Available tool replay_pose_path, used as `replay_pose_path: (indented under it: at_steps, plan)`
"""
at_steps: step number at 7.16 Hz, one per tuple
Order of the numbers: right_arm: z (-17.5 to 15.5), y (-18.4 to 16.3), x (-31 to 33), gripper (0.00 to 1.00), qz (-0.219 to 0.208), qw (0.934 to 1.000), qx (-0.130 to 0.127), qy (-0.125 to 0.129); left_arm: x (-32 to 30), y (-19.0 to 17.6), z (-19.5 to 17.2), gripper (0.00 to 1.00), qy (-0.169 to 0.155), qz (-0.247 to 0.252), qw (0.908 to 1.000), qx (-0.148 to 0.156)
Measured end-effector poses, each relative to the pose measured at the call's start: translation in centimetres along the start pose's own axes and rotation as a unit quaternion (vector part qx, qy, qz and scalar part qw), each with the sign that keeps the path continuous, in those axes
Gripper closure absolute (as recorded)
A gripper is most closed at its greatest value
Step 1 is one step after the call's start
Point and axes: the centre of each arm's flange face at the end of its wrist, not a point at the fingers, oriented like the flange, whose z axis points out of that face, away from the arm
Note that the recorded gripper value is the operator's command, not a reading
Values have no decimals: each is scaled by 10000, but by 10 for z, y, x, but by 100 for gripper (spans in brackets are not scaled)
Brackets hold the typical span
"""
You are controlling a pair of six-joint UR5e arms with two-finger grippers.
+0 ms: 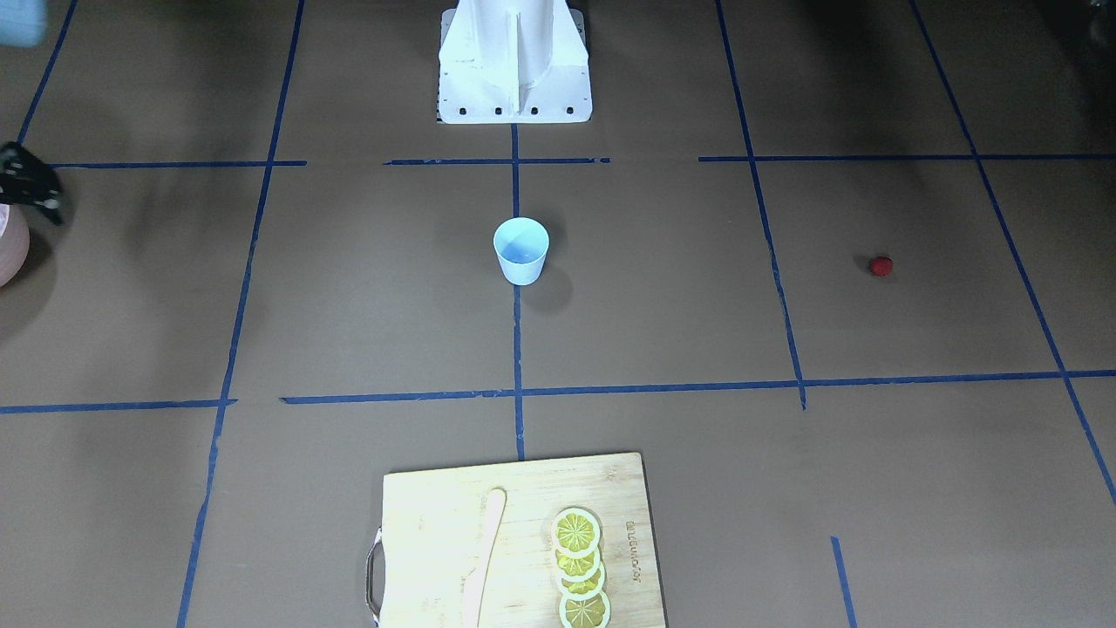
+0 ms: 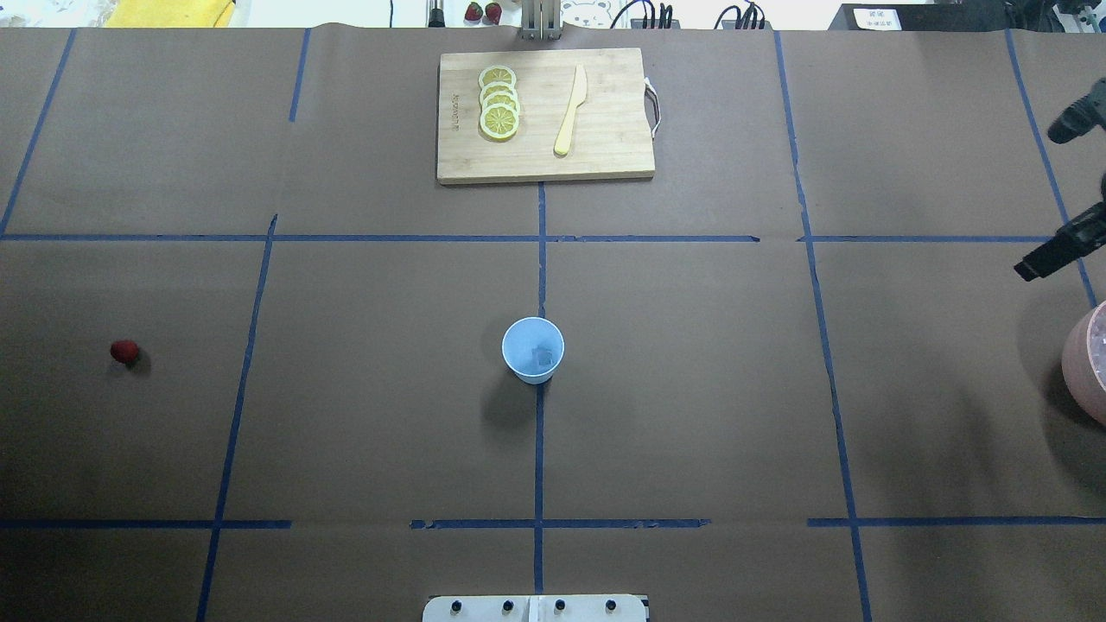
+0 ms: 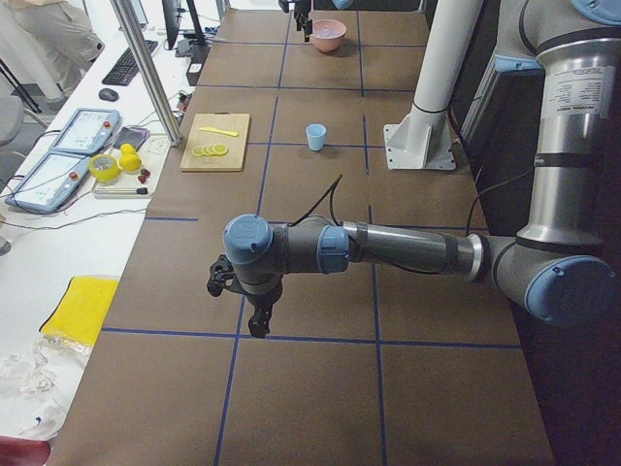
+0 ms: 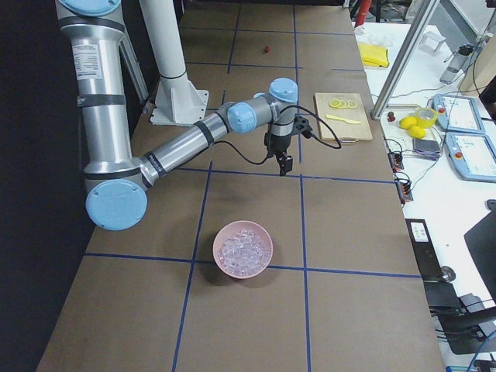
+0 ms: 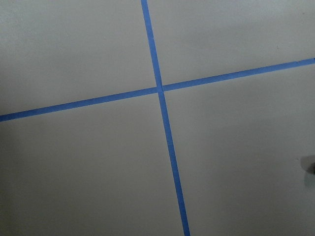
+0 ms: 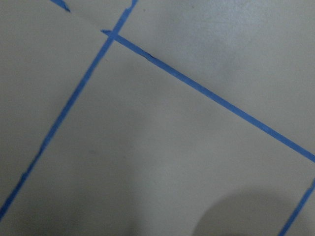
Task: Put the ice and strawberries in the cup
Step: 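Move the right gripper back over the pink bowl of ice, then lower the right gripper into the bowl and grasp another ice cube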
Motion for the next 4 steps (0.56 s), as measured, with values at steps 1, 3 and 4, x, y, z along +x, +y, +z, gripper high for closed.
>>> replay_pose_path:
  at_steps: [1, 3, 4]
  plan:
    - [3, 30, 23, 1, -227, 9997, -73, -48, 0, 0, 0, 0, 0, 0, 10000, 0]
    - [19, 82, 47, 1, -582, 9982, -40, -150, 0, 1, 0, 0, 1, -5, 10000, -4]
    - [37, 106, 58, 1, -681, 9976, 76, -134, 0, 1, 0, 0, 2, -6, 10000, -6]
